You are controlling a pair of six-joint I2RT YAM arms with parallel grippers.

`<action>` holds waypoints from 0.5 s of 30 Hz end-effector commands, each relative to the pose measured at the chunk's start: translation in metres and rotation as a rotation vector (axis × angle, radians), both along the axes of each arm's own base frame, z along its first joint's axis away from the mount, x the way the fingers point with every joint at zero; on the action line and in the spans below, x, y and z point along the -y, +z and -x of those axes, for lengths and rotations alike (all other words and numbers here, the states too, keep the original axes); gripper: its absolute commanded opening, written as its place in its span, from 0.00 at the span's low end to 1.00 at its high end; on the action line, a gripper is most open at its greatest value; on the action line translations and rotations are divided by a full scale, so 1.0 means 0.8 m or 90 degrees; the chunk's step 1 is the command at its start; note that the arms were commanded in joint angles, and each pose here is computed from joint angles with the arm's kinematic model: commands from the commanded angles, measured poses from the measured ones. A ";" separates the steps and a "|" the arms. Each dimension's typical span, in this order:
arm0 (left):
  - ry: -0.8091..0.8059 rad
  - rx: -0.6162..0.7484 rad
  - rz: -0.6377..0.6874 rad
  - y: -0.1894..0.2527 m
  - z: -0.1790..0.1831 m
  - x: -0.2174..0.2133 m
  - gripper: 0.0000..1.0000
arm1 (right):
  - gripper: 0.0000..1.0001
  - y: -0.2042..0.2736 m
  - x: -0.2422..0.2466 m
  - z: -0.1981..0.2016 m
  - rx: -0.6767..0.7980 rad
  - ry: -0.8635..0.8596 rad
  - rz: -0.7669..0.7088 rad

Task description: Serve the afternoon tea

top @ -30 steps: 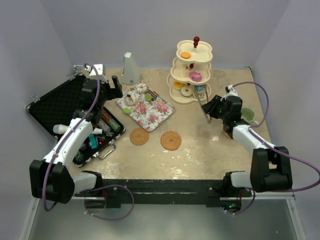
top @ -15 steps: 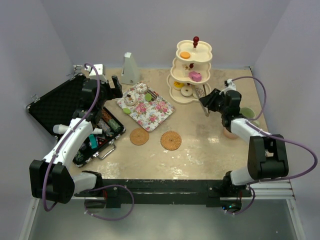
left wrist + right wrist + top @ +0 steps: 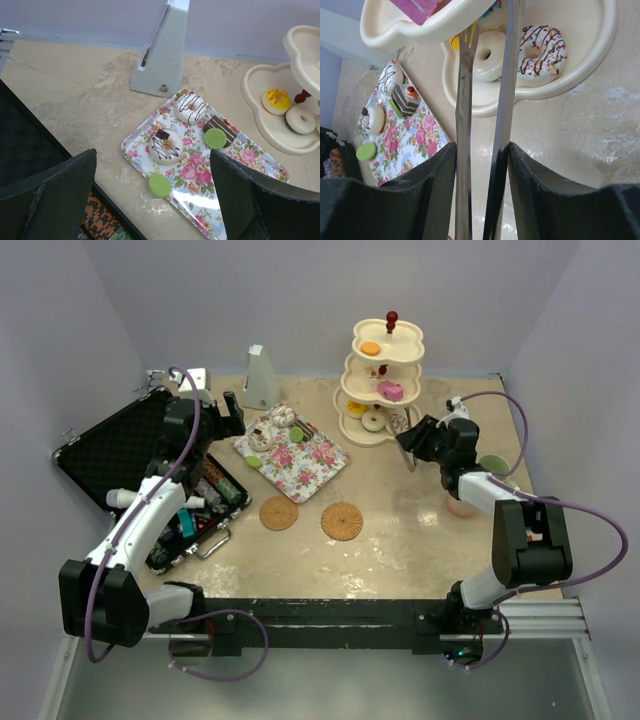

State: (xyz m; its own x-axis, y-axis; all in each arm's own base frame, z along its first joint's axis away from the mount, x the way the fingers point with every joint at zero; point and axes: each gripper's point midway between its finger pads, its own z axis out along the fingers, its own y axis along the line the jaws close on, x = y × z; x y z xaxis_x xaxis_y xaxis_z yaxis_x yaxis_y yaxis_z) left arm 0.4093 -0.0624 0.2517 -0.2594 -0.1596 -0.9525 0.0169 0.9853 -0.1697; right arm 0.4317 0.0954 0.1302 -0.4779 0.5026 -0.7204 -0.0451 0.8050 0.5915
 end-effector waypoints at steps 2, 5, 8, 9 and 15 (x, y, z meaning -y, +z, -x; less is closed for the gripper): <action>0.001 0.031 0.004 0.022 -0.004 0.002 1.00 | 0.49 0.048 0.002 -0.022 0.081 -0.005 -0.005; 0.000 0.031 0.005 0.022 -0.004 0.002 1.00 | 0.52 0.046 0.003 -0.021 0.080 -0.008 -0.005; 0.000 0.030 0.005 0.021 -0.004 0.002 1.00 | 0.54 0.046 0.003 -0.020 0.080 -0.006 -0.002; -0.001 0.031 0.006 0.022 -0.004 0.002 1.00 | 0.55 0.045 0.002 -0.020 0.078 -0.004 -0.002; -0.001 0.030 0.007 0.022 -0.003 0.002 1.00 | 0.55 0.046 0.005 -0.016 0.082 -0.006 0.012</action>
